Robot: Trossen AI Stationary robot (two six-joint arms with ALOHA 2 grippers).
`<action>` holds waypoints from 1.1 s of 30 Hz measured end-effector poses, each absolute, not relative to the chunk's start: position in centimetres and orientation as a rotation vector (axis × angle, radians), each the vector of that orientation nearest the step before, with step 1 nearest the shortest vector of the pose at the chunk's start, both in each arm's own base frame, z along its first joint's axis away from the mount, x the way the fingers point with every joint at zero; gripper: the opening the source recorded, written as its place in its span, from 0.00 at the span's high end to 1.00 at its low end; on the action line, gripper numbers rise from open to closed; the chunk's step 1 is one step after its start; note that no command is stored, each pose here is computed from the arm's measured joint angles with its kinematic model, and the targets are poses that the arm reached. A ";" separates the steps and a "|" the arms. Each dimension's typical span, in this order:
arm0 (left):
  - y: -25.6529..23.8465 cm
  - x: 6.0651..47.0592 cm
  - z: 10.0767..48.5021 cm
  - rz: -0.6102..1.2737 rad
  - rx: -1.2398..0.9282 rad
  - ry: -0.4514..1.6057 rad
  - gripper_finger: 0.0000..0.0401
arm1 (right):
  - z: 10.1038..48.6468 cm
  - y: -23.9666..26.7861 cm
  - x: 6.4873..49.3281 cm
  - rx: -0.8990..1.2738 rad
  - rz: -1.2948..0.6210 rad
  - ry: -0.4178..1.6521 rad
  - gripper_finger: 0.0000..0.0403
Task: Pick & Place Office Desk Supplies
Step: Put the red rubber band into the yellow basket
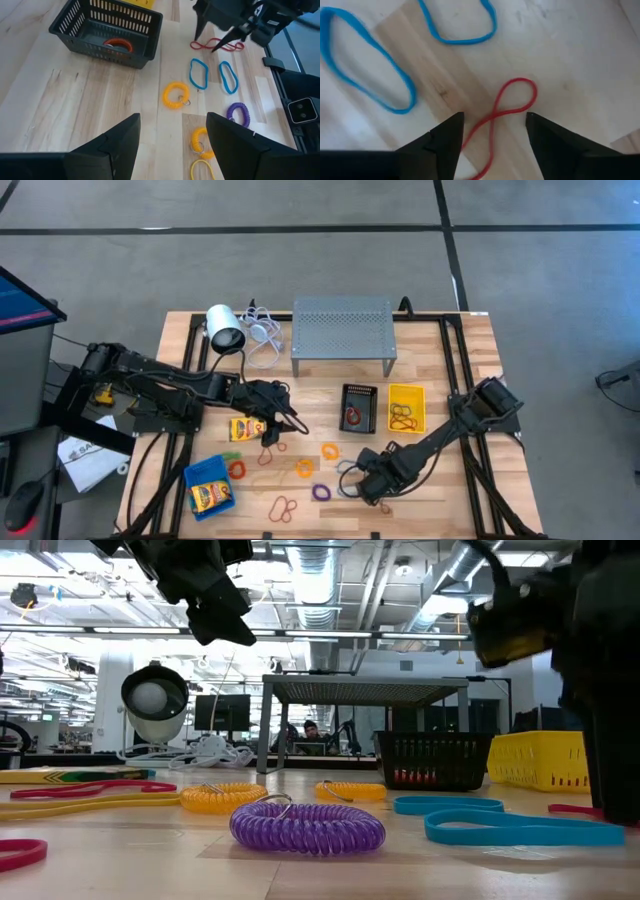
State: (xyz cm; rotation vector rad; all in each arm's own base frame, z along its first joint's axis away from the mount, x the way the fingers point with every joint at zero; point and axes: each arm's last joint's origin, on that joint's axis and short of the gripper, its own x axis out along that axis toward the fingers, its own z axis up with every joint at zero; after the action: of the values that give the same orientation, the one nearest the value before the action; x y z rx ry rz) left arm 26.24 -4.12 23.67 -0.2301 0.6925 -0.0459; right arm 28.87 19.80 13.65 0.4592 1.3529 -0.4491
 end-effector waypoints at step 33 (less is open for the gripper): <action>-4.1 26.2 23.7 -0.046 -0.230 0.693 0.44 | 15.9 19.0 28.0 0.380 -0.448 1.331 1.00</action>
State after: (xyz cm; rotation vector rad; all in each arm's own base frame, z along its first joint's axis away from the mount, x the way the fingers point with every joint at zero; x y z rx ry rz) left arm 26.24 -4.12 23.66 -0.2299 0.6932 -0.0460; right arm 27.95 19.02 15.86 0.3803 1.3310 -0.4476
